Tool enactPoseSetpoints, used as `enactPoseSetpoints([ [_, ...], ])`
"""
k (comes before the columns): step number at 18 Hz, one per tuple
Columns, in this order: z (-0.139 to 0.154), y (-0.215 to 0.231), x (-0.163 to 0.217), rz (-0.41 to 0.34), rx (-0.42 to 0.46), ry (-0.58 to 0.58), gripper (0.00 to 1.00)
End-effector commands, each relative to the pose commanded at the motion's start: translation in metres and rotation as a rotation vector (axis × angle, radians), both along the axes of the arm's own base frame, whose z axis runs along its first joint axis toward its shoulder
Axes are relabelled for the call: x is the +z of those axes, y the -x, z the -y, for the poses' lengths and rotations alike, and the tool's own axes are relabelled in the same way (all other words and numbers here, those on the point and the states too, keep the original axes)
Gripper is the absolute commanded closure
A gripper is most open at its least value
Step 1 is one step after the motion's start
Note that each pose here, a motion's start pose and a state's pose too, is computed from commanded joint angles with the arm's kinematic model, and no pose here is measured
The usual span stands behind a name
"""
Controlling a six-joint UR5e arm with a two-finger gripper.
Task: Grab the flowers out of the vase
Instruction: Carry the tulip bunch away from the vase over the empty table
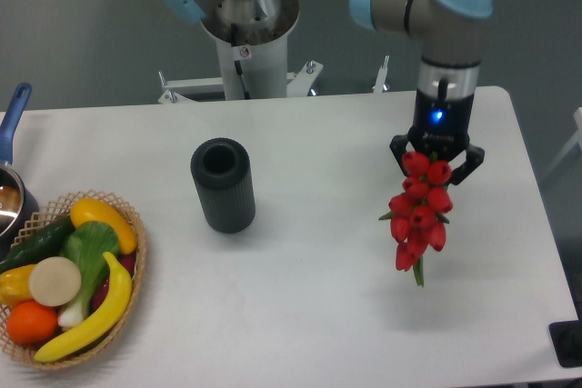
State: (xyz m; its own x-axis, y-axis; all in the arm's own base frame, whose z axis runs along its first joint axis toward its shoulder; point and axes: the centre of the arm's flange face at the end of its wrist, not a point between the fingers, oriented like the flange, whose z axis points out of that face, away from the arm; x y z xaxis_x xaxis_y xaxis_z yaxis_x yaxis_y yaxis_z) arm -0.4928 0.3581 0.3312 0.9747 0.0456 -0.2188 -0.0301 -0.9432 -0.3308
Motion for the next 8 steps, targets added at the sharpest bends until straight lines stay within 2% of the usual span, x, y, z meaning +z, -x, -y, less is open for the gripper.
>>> enactPoseSetpoints([
  [3, 0.002, 0.001, -0.008, 0.015, 0.003, 0.039, 0.98],
  [6, 0.003, 0.003, -0.006, 0.062, 0.004, 0.112, 0.98],
  [8, -0.014, 0.0, -0.013, 0.061, -0.047, 0.199, 0.97],
])
